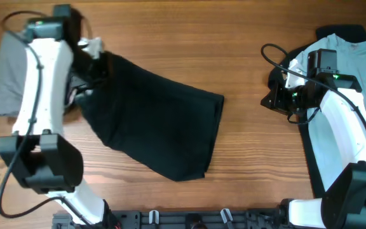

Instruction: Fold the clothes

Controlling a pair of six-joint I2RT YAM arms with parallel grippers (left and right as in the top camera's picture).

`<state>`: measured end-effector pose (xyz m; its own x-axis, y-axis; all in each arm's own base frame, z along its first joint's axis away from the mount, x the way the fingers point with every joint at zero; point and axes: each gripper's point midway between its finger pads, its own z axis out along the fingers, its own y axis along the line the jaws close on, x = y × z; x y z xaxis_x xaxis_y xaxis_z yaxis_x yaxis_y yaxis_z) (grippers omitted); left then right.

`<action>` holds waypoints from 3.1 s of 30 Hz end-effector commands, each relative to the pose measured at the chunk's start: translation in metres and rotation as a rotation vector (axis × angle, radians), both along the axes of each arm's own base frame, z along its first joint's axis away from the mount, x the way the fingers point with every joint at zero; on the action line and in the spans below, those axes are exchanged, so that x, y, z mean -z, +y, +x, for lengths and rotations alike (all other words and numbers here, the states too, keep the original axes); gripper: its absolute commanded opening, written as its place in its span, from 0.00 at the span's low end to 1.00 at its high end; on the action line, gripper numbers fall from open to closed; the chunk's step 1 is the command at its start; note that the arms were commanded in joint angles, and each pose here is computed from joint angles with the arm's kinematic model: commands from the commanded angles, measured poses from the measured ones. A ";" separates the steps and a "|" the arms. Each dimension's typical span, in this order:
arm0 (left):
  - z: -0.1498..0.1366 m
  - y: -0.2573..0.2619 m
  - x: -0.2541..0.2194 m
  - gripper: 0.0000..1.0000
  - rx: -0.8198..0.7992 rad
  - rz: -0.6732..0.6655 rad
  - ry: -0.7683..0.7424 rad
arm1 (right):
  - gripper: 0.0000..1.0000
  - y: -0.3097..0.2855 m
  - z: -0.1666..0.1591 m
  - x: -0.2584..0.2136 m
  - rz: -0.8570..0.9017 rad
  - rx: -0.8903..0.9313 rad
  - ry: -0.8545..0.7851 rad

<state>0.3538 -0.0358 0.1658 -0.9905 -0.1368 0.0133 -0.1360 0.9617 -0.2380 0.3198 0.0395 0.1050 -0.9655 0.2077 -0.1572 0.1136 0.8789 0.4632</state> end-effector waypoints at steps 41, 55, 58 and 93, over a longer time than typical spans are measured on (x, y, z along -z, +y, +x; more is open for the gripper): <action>-0.046 -0.119 0.113 0.04 0.180 -0.152 0.116 | 0.76 0.168 -0.044 0.091 -0.049 -0.501 0.088; -0.060 -0.118 0.142 0.24 0.175 -0.173 0.129 | 0.43 0.073 -0.021 0.044 -0.490 -0.296 0.118; -0.061 -0.118 0.142 0.17 0.176 -0.173 0.133 | 0.37 0.126 -0.045 0.020 -0.129 -0.544 0.084; -0.129 -0.072 0.191 0.04 -0.160 0.069 0.379 | 0.89 0.071 -0.046 -0.008 -0.308 -0.130 0.051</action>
